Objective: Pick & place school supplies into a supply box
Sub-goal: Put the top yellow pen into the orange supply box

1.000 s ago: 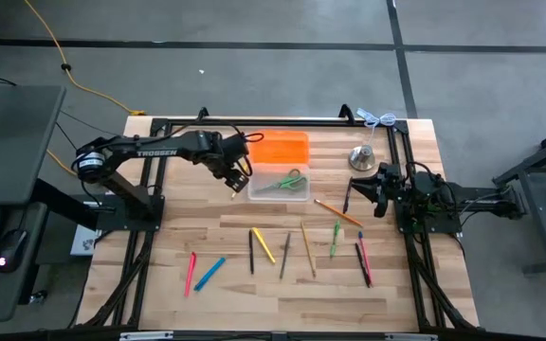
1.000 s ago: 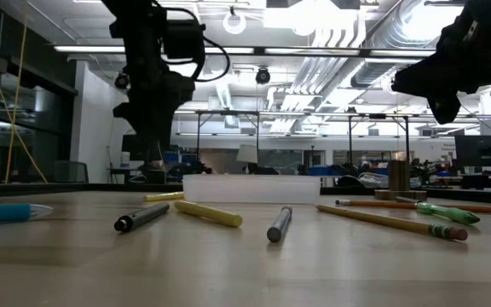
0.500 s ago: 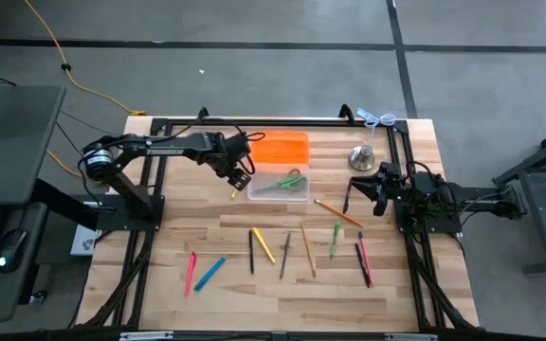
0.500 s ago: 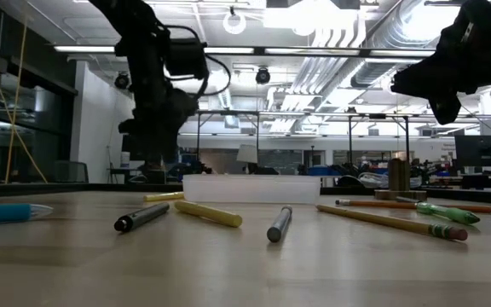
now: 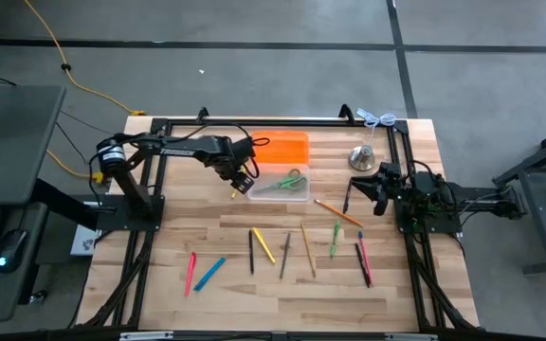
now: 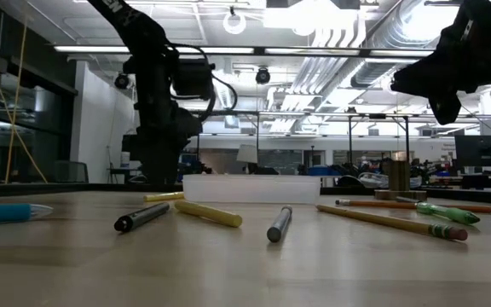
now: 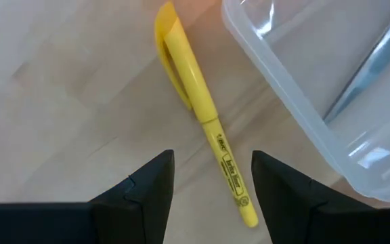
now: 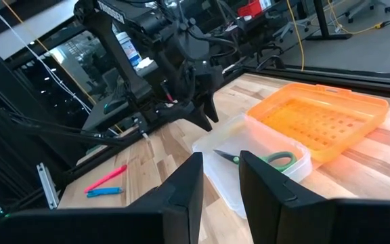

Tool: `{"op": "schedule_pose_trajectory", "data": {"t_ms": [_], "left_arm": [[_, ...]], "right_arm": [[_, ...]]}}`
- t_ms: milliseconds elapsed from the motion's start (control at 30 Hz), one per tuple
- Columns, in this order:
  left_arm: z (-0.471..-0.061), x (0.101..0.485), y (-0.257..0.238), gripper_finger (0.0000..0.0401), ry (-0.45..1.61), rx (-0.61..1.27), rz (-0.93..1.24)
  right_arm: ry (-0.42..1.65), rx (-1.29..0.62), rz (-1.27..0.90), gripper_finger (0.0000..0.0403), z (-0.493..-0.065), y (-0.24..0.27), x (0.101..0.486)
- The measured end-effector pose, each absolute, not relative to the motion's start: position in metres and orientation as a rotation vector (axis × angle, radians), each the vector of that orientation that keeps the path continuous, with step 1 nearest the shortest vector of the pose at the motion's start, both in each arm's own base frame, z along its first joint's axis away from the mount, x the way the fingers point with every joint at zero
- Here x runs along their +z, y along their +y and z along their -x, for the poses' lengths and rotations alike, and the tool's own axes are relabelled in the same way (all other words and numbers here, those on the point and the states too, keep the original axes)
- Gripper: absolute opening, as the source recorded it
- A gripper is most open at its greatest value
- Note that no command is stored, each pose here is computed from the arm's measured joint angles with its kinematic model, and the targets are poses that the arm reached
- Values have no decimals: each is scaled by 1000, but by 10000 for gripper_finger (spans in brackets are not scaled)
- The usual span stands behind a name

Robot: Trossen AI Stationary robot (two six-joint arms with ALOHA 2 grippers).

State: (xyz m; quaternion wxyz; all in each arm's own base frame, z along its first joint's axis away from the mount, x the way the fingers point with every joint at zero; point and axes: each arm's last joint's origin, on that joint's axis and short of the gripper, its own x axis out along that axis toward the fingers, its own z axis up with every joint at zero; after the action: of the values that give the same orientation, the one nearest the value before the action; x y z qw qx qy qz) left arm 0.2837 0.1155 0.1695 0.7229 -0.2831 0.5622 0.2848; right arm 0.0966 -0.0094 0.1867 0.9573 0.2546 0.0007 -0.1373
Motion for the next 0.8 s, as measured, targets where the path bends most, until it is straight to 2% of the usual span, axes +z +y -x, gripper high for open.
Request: {"op": "schedule_pose_trajectory", "data": {"t_ms": [500,800], "left_arm": [[-291,153,118,225,1239,608,636],[-282,139,114,225,1241,619,641]], "right_arm": [[0,-278,-535,74,-97,-9,187],[0,-279,-533,74,-97,-9,187]]}}
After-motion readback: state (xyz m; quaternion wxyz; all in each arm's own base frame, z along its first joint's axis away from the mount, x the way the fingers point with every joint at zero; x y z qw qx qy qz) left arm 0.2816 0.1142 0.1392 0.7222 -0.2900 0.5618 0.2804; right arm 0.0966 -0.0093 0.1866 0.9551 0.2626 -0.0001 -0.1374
